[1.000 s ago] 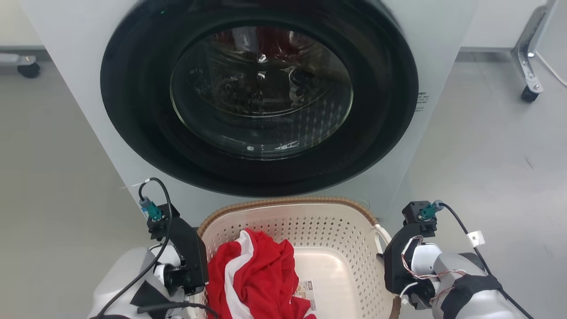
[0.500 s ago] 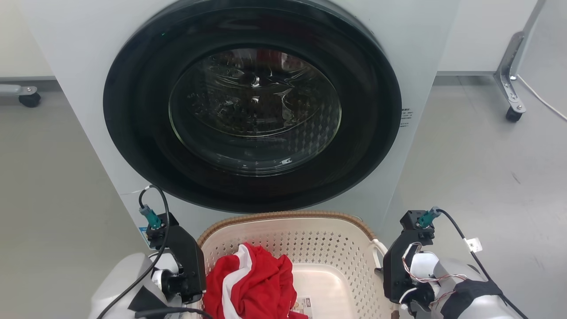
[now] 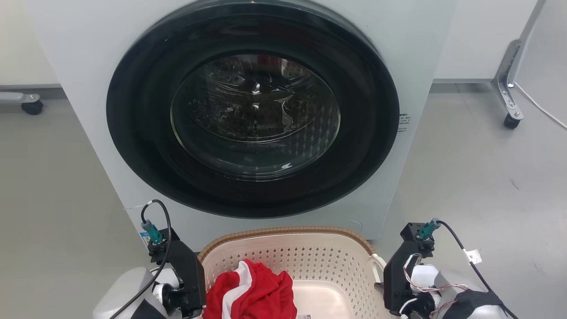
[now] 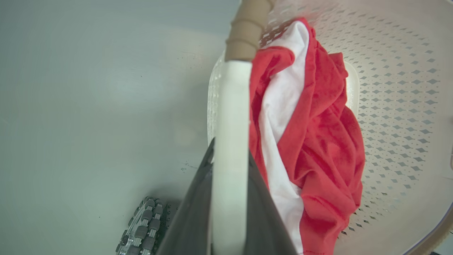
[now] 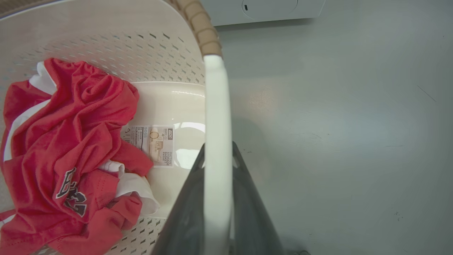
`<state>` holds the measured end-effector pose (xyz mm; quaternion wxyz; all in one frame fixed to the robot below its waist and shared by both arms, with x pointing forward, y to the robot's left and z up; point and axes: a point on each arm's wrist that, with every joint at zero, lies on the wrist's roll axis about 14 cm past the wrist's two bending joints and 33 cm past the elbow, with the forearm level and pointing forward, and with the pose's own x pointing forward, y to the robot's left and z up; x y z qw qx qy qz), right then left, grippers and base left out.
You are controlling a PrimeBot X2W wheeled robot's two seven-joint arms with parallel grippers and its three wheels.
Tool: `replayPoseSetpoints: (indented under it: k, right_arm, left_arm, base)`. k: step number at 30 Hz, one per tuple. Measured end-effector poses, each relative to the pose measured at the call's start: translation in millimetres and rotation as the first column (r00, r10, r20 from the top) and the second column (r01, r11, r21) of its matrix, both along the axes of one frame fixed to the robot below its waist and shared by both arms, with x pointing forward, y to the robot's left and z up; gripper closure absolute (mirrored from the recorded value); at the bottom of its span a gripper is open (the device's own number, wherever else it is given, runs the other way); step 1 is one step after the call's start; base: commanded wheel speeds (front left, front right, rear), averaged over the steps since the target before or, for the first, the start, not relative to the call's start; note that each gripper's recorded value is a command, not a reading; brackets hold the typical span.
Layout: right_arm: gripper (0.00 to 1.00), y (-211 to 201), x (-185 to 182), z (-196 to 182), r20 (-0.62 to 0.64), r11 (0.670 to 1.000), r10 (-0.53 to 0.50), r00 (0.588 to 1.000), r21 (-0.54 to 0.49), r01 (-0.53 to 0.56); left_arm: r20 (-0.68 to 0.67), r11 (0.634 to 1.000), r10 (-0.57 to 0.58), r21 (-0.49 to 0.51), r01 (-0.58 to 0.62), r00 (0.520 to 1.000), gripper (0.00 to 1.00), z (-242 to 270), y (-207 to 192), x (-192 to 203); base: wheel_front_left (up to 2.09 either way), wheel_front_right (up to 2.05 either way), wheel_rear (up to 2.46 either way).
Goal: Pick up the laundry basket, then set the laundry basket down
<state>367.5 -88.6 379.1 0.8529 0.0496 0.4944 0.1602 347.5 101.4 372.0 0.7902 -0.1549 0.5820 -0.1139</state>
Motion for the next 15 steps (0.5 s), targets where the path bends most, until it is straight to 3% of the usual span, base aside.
replayPoseSetpoints:
  k: [15]
  right_arm:
    - [1.00, 1.1, -7.7, -4.0, -0.019, 1.000, -0.002, 1.000, 0.007, 0.002]
  left_arm:
    - [-0.013, 1.000, 0.003, -0.002, -0.003, 1.000, 1.00, -5.2, 0.3, -8.4]
  base:
    - [0.00, 0.00, 0.00]
